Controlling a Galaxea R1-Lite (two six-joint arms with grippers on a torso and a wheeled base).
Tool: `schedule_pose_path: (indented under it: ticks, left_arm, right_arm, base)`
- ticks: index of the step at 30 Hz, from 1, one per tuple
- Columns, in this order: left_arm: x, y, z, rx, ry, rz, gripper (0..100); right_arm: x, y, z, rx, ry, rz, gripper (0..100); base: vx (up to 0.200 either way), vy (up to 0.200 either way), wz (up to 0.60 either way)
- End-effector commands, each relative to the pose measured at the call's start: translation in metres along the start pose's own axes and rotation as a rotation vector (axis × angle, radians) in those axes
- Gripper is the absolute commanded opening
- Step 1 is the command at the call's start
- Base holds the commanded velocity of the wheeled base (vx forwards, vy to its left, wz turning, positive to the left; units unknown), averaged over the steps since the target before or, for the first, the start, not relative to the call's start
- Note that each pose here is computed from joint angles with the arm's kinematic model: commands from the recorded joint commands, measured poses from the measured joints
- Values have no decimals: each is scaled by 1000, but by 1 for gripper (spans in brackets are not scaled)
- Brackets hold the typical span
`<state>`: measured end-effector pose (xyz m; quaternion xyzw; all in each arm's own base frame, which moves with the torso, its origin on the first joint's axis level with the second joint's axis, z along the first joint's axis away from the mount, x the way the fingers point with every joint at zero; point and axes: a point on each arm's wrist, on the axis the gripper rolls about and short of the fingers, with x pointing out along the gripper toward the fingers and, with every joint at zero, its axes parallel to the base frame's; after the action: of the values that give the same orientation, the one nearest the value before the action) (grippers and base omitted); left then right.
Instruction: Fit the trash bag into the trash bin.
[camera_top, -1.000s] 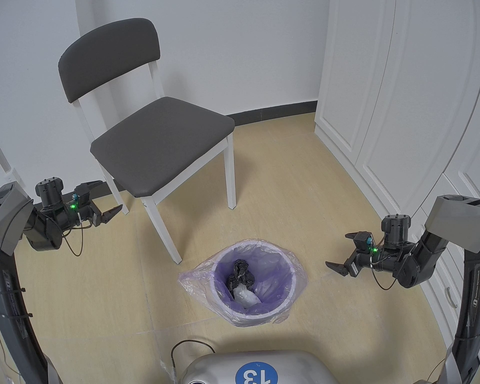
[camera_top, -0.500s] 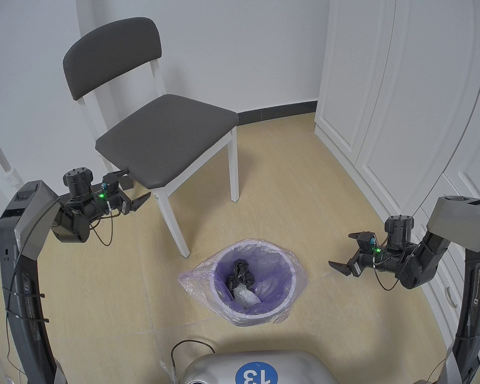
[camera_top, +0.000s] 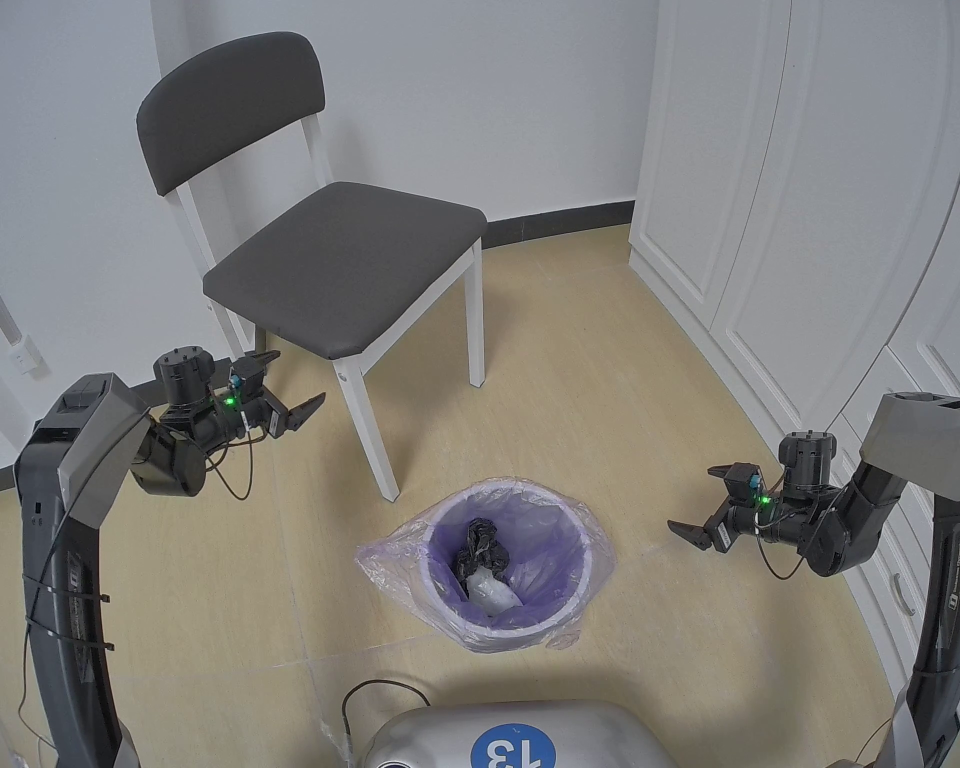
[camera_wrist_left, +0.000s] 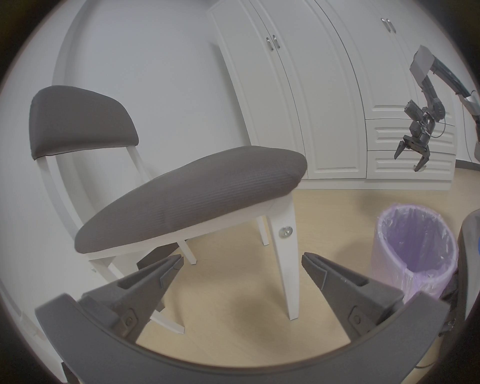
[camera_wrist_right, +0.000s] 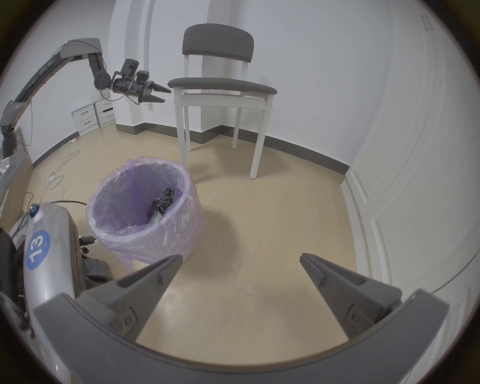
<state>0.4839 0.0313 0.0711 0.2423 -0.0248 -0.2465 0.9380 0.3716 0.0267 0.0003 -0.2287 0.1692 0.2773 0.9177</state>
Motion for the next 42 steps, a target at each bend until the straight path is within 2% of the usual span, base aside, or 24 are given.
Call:
schedule_pose_path:
  ticks: [1,5,7,13,14,15,19,21,24,29,35,42]
  left_arm:
    - [-56,15,13,9,-21,25,100]
    - [-72,-4,0,-55,60,-68,100]
    - [-70,-9,-4,-54,84,-94,100]
    - [-40,-50,-15,-77,176,-290,100]
    - [-39,-51,-15,-74,177,-295,100]
    - [-30,-60,-19,-72,216,-360,100]
    - [-9,-66,-24,-93,309,-482,100]
    - [7,-65,-27,-85,323,-516,100]
    - [29,-64,-36,-73,305,-516,100]
    - [43,-65,-49,-63,295,-515,100]
    - [69,-69,-76,-44,277,-510,100]
    - [73,-75,-88,-43,274,-521,100]
  right_arm:
    - [1,1,-3,-1,-1,-2,100]
    - [4,6,-4,-4,0,10,100]
    - [5,7,-4,-5,1,16,100]
    - [10,13,-6,-6,10,28,100]
    - [10,13,-6,-5,11,29,100]
    - [11,13,-6,-5,13,32,100]
    - [17,13,-8,-9,10,37,100]
    - [21,15,-8,-10,9,44,100]
    - [22,17,-10,-8,15,48,100]
    - [25,16,-12,-7,16,47,100]
    - [32,19,-18,0,34,63,100]
    - [32,20,-21,5,43,67,100]
  base:
    - [0,0,0]
    - [0,0,0]
    - [0,0,0]
    - [0,0,0]
    - [0,0,0]
    - [0,0,0]
    - [0,0,0]
    - [0,0,0]
    - [0,0,0]
    - [0,0,0]
    - [0,0,0]
    - [0,0,0]
